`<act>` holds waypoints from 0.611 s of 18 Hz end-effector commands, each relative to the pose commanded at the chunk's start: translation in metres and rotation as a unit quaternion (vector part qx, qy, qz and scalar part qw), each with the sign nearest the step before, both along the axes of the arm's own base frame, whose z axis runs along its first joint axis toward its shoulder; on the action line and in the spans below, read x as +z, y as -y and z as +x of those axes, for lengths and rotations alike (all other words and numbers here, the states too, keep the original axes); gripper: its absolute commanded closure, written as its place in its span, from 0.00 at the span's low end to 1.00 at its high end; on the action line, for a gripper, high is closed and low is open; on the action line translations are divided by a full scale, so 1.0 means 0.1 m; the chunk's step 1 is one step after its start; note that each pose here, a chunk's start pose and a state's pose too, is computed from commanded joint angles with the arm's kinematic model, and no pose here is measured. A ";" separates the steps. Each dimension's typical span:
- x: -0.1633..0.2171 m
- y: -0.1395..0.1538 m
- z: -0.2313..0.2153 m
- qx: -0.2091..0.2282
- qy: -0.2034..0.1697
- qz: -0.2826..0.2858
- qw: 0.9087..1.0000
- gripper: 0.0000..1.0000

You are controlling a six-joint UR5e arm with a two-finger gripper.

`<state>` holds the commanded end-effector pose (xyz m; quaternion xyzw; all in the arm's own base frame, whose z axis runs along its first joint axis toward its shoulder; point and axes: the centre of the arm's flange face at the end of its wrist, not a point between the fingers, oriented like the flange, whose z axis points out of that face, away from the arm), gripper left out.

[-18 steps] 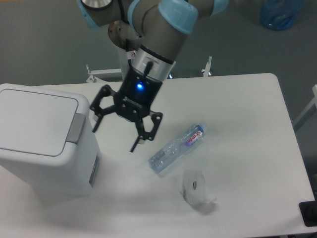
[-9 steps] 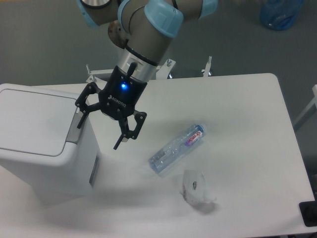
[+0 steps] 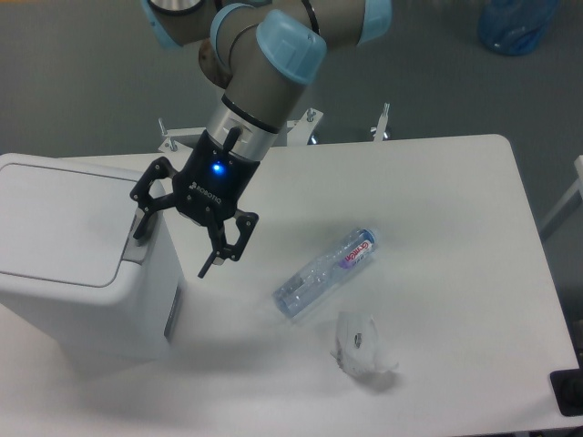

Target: Open the trash can

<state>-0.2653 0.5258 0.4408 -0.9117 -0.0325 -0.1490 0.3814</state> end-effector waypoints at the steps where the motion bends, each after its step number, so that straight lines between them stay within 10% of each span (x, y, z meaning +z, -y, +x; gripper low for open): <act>1: 0.01 0.00 0.00 0.000 -0.001 0.001 1.000 0.00; 11: 0.27 -0.01 -0.10 0.005 -0.022 0.023 0.999 0.00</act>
